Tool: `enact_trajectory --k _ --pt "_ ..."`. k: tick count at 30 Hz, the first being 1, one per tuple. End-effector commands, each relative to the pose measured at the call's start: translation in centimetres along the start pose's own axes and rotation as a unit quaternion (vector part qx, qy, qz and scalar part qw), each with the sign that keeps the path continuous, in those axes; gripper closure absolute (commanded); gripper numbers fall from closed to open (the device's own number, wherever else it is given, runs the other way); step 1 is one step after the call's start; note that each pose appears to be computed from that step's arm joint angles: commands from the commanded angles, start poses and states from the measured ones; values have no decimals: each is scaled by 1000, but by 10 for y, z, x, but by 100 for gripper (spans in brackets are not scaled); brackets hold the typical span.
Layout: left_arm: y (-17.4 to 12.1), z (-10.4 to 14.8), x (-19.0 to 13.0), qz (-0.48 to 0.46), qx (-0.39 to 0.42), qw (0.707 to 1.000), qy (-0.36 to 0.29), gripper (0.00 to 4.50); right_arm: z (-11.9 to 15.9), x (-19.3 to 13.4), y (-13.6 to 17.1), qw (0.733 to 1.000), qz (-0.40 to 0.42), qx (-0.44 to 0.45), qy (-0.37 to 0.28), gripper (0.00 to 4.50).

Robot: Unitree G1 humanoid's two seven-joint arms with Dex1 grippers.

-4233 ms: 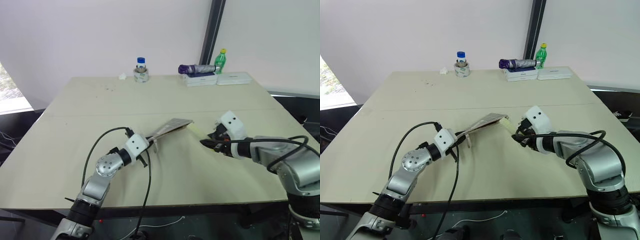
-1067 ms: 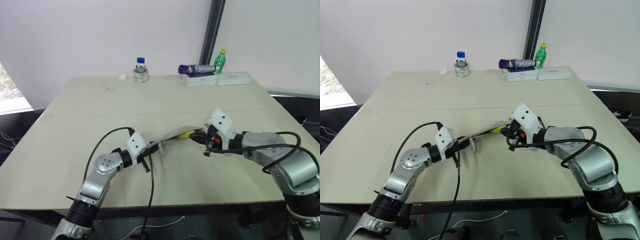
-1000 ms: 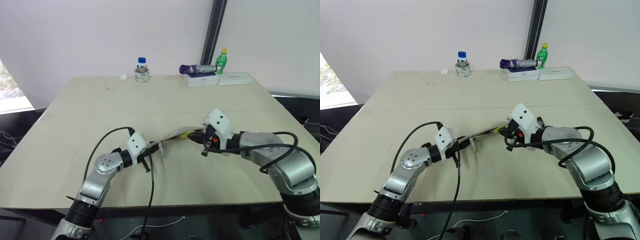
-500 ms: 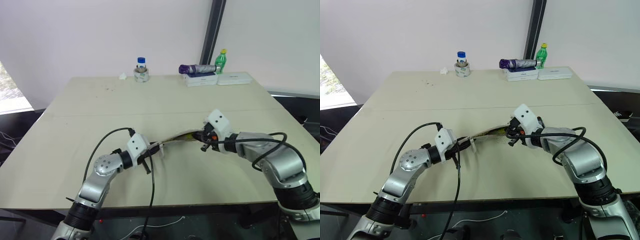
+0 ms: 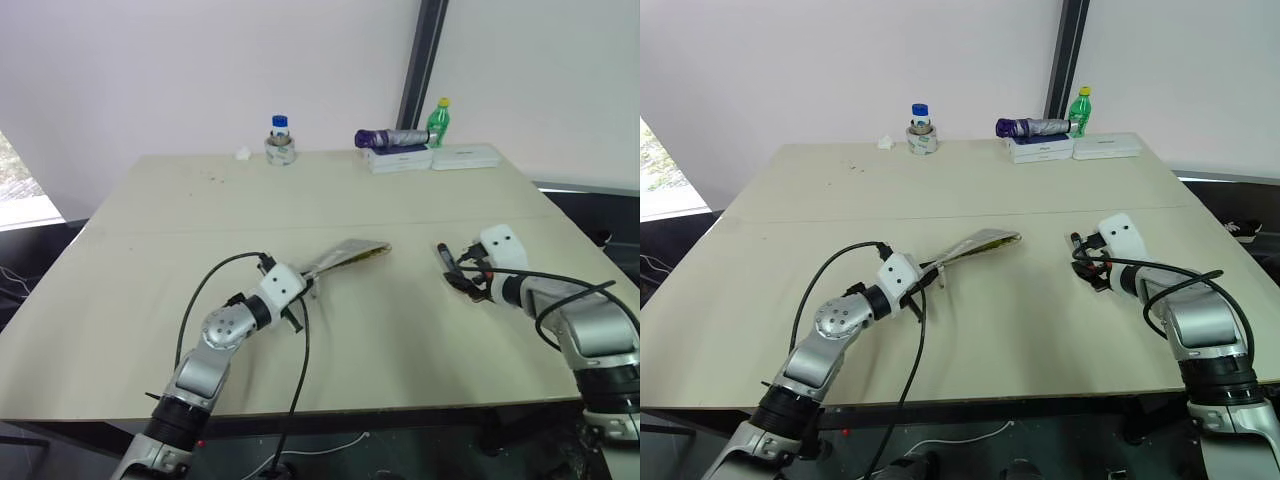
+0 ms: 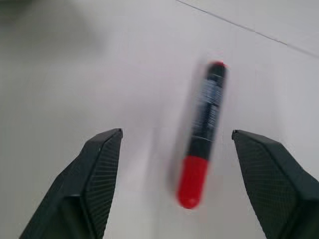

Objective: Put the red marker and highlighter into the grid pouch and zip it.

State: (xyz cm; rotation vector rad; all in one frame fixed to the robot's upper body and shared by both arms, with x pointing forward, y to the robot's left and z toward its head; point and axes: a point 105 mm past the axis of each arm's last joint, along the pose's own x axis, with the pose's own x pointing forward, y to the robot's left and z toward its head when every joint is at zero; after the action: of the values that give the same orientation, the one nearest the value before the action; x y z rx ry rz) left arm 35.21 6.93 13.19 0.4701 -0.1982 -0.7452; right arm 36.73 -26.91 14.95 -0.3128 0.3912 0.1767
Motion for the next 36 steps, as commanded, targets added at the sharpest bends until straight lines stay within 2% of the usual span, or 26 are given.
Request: enact_trajectory --k 1,9,10,11,15,16,20,23,25,27,31,36 --pt "3 9 5 17 15 1000 -16 450 3 6 -15 999 -35 14 -16 117" --pt "1 10 7 20 11 1000 -19 450 -7 23 -15 998 -28 53 -15 117" --pt "2 10 6 21 10 1000 -19 450 -6 23 -13 998 -23 57 -17 172" --pt "2 9 6 22 9 1000 -19 450 -5 22 -13 998 -20 59 -20 200" --pt "3 9 4 21 2 1000 -21 450 -1 18 -13 997 -16 70 -24 404" --pt "3 9 3 20 1 1000 -21 450 -1 17 -14 997 -16 73 -24 419" --pt "3 8 1 12 0 1000 -22 450 1 6 -11 999 2 42 -21 419" --pt "7 8 1 11 -10 1000 -24 450 21 -14 6 995 60 -54 -52 419" --pt "8 10 0 -3 -23 999 -32 450 35 -32 24 980 104 -152 -75 419" --pt "7 11 0 -19 -26 999 -35 450 44 -44 39 963 136 -215 -91 419" --pt "1 12 -2 -48 -22 998 -35 450 53 -50 56 944 150 -276 -98 419" --pt "-1 14 -3 -53 -21 998 -38 450 52 -47 62 933 153 -313 -91 419"
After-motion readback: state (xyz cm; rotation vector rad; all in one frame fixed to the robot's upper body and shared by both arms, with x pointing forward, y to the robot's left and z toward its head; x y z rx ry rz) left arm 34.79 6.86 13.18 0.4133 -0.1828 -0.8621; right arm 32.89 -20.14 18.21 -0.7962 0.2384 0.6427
